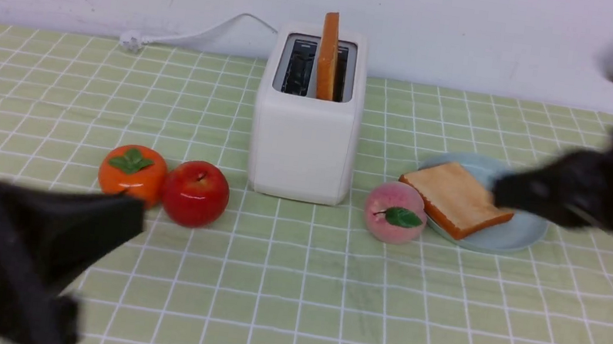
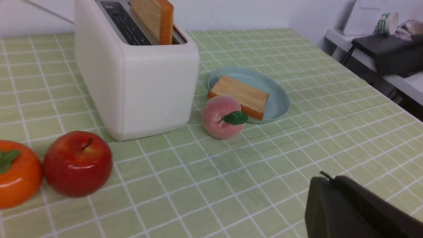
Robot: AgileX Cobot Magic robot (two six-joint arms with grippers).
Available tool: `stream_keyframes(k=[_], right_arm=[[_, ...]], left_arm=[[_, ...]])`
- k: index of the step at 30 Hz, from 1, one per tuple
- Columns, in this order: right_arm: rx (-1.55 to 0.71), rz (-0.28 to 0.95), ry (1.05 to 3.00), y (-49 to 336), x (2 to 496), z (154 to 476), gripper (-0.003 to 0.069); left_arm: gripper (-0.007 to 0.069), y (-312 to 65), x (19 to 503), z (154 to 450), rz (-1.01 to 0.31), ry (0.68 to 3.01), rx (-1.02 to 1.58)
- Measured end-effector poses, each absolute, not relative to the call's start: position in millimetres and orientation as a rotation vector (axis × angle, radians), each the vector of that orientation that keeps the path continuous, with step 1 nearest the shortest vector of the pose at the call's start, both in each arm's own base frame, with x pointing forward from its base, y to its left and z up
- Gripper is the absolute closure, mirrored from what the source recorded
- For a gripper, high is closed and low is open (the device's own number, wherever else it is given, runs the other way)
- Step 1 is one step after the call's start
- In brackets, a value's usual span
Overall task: Take toasted bread from bread machine on green coffee tablecloth place on plate.
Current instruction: 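Grasp the toast slice in the toaster and pull it up out of the slot with the right gripper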
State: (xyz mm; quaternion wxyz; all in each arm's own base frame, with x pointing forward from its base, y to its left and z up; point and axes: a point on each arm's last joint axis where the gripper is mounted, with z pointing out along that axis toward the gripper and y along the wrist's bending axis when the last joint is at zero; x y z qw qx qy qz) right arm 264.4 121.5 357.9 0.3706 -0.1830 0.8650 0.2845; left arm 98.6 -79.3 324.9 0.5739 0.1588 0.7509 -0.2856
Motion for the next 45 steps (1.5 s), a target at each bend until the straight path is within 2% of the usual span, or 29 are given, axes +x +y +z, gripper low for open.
stream_keyframes(k=[2,4,7,11,12,13,16,18,20,24,29,31,32,34,35,38,42,45], right_arm=[[-0.503,0.719,2.213,135,276,361,0.0652],[-0.558,0.678,2.2,166,301,368,0.0638],[-0.573,0.617,2.174,192,327,378,0.0599],[-0.499,0.478,2.168,221,373,376,0.0414],[-0.474,0.458,2.169,223,379,375,0.0382],[-0.43,0.435,2.165,227,392,372,0.0305],[-0.34,0.414,2.152,234,413,362,0.0164],[-0.304,0.423,2.133,239,424,354,0.0093],[-0.292,0.431,2.102,244,434,343,0.0062],[-0.302,0.412,2.061,251,447,325,0.0084],[-0.34,0.365,2.02,254,456,311,0.019],[-0.36,0.337,2.012,255,460,306,0.0274],[-0.362,0.334,2.013,255,460,305,0.0286],[-0.371,0.322,2.009,255,462,303,0.0357],[-0.371,0.321,2.008,255,462,303,0.0357],[-0.376,0.314,2.005,255,462,302,0.0449],[-0.378,0.31,2.0,255,463,301,0.0525],[-0.377,0.314,1.986,255,462,305,0.0536]], left_arm=[[0.0638,-74,93,321,-0.66,1.744,0.378],[0.0638,-65,83,314,-0.651,1.718,0.376],[0.0638,-60,80,308,-0.628,1.731,0.375],[0.0638,-55,82,304,-0.553,1.758,0.352],[0.0638,-54,83,304,-0.53,1.747,0.352],[0.0638,-53,84,305,-0.527,1.742,0.328],[0.0638,-49,86,308,-0.505,1.714,0.275],[0.0638,-46,88,310,-0.49,1.694,0.229],[0.0638,-43,90,313,-0.477,1.673,0.18],[0.0638,-38,92,317,-0.493,1.631,0.067],[0.0638,-37,93,319,-0.517,1.599,0.018],[0.0638,-36,93,319,-0.519,1.592,0.014],[0.0638,-36,93,319,-0.52,1.592,0.014],[0.0638,-37,93,320,-0.521,1.591,0.014],[0.0638,-37,93,320,-0.521,1.591,0.014],[0.0638,-37,93,320,-0.527,1.59,0.015],[0.0638,-37,93,320,-0.532,1.589,0.02],[0.0638,-37,93,320,-0.532,1.589,0.021]])
